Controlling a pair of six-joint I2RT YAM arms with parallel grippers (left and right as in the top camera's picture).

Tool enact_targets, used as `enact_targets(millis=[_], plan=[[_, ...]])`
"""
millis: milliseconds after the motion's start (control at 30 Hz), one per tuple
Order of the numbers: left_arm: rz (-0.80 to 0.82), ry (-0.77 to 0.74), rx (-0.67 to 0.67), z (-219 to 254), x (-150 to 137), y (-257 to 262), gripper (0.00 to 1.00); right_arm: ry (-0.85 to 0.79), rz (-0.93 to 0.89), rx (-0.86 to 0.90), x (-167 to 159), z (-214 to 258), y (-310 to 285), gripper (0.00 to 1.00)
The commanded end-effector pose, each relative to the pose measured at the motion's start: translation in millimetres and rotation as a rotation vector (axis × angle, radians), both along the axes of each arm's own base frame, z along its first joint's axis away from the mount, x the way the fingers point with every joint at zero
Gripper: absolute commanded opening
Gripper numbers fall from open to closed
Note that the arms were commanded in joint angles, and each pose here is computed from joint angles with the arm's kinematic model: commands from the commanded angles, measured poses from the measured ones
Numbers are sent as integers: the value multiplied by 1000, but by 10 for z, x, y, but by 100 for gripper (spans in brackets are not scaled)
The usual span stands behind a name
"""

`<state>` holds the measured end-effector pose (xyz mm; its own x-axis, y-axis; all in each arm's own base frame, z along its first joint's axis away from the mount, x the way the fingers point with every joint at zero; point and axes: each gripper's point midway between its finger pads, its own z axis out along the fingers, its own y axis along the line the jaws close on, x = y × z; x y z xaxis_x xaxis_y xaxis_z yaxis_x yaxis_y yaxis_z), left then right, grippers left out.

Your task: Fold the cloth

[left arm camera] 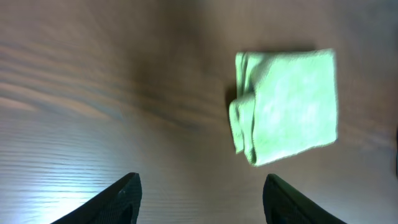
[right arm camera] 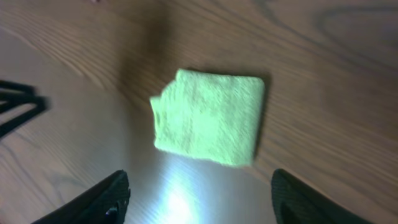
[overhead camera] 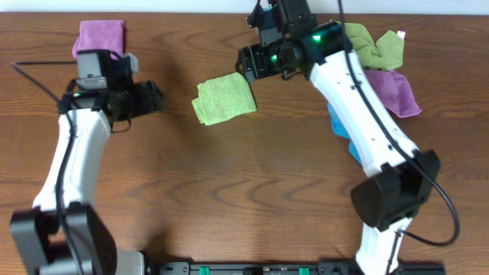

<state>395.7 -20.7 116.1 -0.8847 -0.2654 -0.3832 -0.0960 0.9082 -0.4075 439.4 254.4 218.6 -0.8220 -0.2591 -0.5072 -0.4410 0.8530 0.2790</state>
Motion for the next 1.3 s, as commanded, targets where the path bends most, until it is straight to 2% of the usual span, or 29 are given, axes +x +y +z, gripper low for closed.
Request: enact_targets(millis=[0, 33, 67, 100, 200, 367, 733, 967, 1267], plan=[[-65, 72, -127, -311, -59, -213, 65, 38, 23, -122, 11, -401, -101, 53], [-77, 86, -159, -381, -52, -261, 69, 52, 25, -125, 18, -503, -92, 27], [-83, 92, -175, -425, -40, -284, 71, 62, 25, -130, 32, -591, -87, 11], [-88, 98, -190, -486, -21, -304, 74, 74, 20, -133, 58, -688, -86, 1], [-78, 110, -225, -676, 70, -331, 79, 121, -2, -144, 129, -995, -75, 1], [-28, 106, -320, -880, 267, -403, 80, 154, -43, -147, 271, -1377, -57, 1], [37, 37, -371, -971, 598, -540, 85, 128, -159, -252, 514, -1709, -338, 1], [14, 43, -359, -978, 592, -768, 85, 173, -170, -271, 504, -1966, -390, 1], [72, 60, -296, -1060, 607, -797, 86, 217, -169, -240, 465, -2168, -295, 1]])
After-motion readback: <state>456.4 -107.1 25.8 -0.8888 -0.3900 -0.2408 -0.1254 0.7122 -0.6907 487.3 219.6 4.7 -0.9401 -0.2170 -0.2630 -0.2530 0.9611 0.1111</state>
